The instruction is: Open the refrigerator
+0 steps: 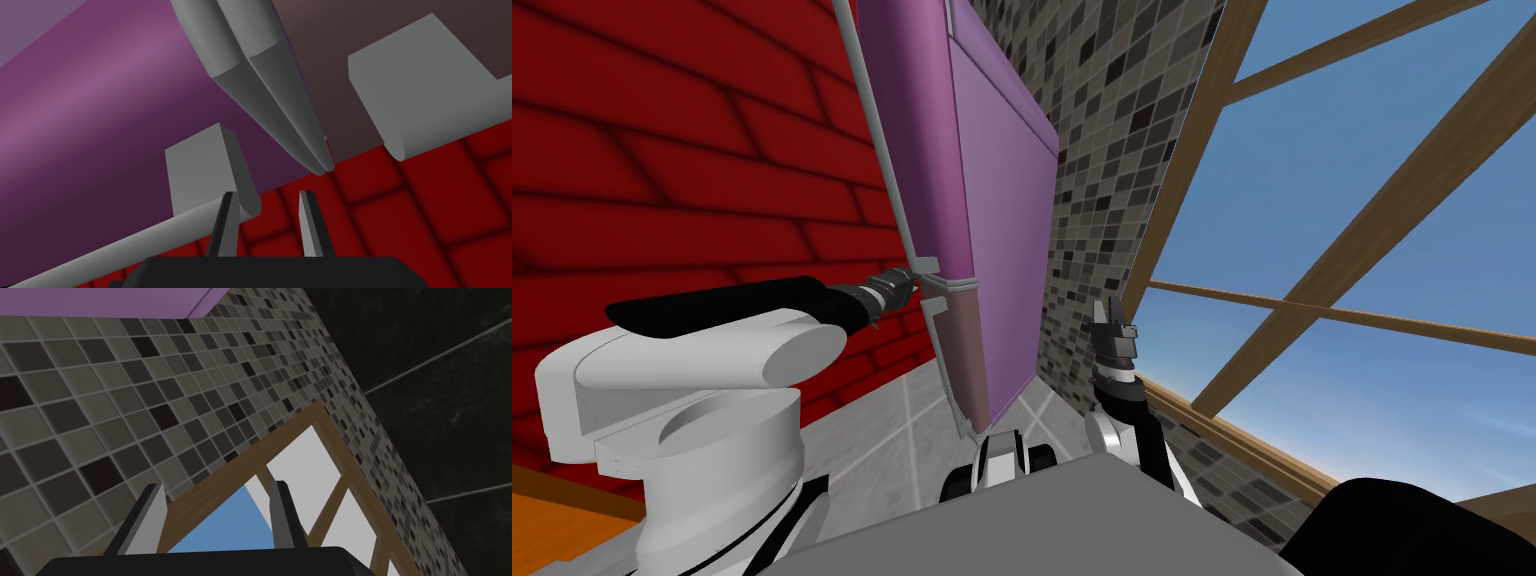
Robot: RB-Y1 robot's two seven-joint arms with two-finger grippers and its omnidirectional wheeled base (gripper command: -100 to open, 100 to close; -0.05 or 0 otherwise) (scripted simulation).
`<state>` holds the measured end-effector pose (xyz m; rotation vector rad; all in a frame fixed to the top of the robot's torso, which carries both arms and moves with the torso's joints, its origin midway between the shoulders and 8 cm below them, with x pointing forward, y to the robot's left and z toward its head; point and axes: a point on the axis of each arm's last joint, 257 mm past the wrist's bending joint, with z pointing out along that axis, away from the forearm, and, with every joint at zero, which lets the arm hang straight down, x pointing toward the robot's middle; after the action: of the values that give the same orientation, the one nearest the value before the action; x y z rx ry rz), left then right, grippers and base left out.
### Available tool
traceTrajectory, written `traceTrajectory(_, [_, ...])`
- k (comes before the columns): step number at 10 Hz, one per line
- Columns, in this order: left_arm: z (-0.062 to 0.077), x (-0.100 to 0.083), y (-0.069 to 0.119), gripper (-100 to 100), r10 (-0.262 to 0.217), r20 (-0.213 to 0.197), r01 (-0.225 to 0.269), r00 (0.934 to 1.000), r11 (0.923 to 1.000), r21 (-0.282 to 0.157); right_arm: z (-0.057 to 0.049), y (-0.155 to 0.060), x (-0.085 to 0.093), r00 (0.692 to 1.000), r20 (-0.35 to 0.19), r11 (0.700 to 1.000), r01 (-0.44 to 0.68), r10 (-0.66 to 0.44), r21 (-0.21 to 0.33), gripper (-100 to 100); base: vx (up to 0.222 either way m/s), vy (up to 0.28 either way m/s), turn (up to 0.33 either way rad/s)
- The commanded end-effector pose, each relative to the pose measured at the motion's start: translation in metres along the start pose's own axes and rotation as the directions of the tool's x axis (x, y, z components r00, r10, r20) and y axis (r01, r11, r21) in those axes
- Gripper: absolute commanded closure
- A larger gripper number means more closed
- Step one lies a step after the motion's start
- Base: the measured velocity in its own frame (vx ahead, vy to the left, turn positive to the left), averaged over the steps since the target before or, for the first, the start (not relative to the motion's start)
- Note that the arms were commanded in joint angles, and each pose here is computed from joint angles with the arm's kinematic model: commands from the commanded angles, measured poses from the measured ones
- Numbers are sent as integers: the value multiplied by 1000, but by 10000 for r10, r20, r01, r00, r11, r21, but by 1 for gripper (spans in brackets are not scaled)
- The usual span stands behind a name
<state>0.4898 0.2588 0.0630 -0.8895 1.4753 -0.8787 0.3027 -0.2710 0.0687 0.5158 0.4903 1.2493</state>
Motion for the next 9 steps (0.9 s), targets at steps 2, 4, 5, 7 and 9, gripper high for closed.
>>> traceTrajectory(2, [0,-9,-13,-100,335,-51,-335,9994,9994,-37,0,0,0,10000,0,10000,0,0,0,0,-12,41,-40])
traceTrajectory(4, [-2,-9,-18,-100,510,-156,-511,9986,9987,-84,0,0,0,10000,0,10000,0,0,0,0,-9,35,-56])
traceTrajectory(5, [-4,-9,-21,-100,606,-200,-608,9980,9981,-83,0,0,0,10000,0,10000,0,0,0,0,-2,38,-37])
traceTrajectory(7, [-9,-9,-29,-100,810,-263,-811,9964,9967,-27,0,0,0,10000,0,10000,0,0,0,0,-14,29,-40])
traceTrajectory(9, [-16,-9,-38,-100,1020,-282,-1018,9944,9948,107,0,0,0,10000,0,10000,0,0,0,0,-11,23,-35])
